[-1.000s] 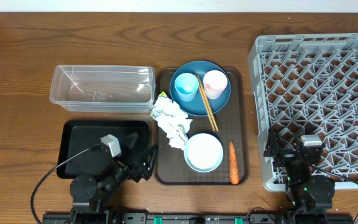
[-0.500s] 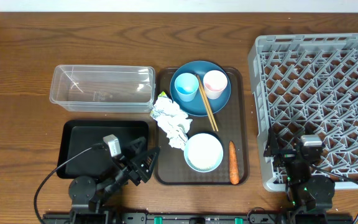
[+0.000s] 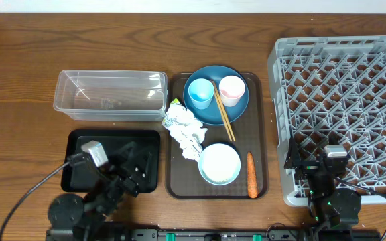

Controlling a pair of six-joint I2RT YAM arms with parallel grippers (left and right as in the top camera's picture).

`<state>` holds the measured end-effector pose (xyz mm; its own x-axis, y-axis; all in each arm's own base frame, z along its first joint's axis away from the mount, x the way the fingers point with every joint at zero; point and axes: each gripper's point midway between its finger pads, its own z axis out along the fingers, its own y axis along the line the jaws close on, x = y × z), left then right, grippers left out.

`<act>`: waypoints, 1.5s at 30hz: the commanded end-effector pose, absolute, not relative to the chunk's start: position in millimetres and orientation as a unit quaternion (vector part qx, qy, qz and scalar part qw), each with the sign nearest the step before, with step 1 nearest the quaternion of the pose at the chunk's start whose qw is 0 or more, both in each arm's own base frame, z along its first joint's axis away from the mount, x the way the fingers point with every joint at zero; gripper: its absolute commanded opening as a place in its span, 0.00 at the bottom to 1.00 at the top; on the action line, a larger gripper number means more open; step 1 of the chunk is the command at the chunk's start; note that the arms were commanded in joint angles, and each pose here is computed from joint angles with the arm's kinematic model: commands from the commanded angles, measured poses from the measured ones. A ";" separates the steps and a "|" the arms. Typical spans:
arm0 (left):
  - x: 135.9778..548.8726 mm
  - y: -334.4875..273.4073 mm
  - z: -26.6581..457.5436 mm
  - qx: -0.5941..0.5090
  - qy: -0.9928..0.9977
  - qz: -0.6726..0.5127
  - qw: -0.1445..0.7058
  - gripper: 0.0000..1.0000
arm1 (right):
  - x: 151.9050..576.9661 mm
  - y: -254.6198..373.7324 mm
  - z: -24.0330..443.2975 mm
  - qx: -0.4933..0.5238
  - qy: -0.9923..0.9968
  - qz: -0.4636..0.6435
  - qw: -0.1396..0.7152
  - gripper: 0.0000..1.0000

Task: Sort waste into correct bins and load items into the dishwasher rack
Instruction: 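Raise the left gripper and reach toward the crumpled white tissue, then close the left gripper on the white tissue on the brown tray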

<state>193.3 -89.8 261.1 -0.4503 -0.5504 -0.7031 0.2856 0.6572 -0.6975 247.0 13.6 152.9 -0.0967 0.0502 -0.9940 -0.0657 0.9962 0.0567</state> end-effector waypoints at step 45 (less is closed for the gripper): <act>260.5 -181.2 128.8 -0.048 0.981 -0.101 0.161 0.88 | 247.0 13.4 150.8 -0.007 0.742 0.041 0.669 0.99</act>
<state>259.7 -185.6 149.1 -0.9374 -0.0662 -0.3420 0.0193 0.9704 -0.2408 247.1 13.6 152.4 -0.0986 0.0502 -0.9939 -0.0656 0.9962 0.0568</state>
